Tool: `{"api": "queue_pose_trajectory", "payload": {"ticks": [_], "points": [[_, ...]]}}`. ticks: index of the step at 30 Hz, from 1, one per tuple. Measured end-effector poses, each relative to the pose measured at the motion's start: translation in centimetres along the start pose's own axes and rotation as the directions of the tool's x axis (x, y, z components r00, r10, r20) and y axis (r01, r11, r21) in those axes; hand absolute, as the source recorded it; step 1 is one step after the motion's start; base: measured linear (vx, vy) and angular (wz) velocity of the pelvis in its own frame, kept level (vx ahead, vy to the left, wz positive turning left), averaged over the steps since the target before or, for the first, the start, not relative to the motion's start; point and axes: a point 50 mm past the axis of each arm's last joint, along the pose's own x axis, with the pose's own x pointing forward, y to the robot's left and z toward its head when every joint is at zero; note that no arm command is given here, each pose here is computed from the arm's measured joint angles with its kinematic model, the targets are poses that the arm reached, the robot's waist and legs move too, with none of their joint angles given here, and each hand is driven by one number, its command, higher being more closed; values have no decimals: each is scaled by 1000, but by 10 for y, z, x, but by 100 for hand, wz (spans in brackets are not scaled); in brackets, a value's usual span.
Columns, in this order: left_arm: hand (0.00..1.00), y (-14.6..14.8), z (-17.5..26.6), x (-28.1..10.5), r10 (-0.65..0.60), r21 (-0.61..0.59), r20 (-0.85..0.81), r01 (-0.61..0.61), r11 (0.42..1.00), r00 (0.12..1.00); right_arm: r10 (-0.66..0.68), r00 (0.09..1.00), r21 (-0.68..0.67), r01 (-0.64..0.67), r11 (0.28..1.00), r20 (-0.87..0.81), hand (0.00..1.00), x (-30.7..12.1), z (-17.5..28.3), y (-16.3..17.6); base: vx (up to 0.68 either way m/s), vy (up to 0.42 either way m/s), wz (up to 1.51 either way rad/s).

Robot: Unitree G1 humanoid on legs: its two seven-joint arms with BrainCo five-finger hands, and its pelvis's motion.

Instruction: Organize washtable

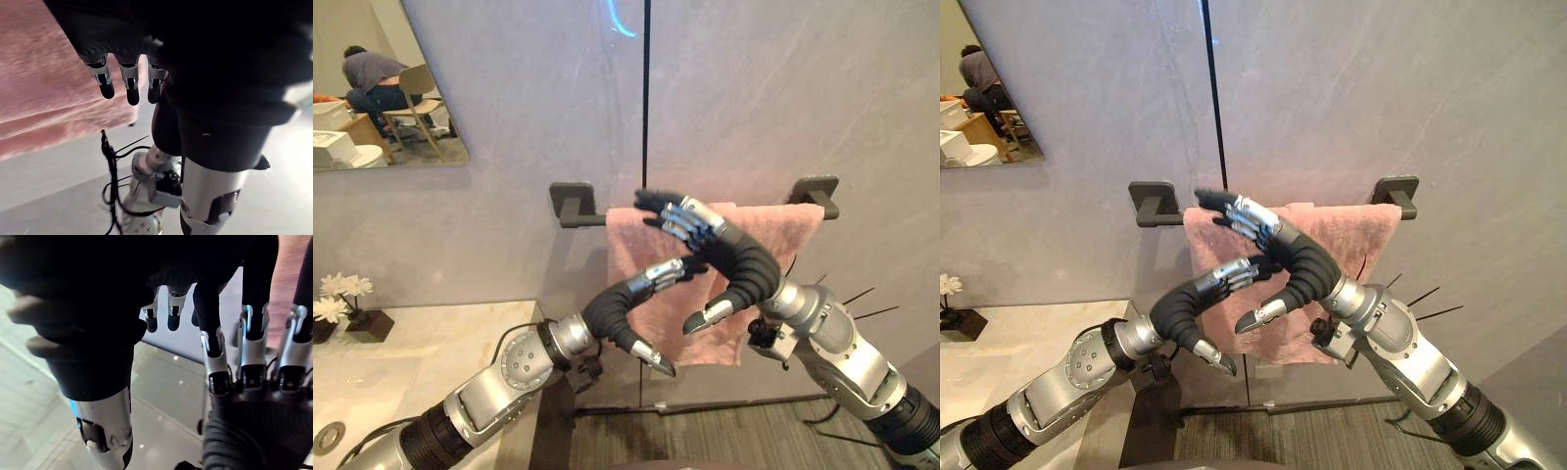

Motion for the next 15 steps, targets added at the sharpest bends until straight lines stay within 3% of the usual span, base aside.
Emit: {"api": "queue_pose_trajectory", "payload": {"ticks": [3, 8, 15], "points": [[0, -9, -18, -1, -61, -34, -81, 58, 998, 995, 1, 993, 88, 10, 996, -122, 0, -13, -25, 5, 0, 0, 0], [0, -15, -43, 6, -47, -3, -154, 48, 999, 987, -87, 968, 152, 126, 980, -236, 0, -27, -58, 11, -32, -10, 0], [0, -15, -70, 20, 224, 60, -174, -216, 974, 959, -303, 902, 48, 333, 942, -308, 0, -30, -95, 20, 1, -3, 1]]}}
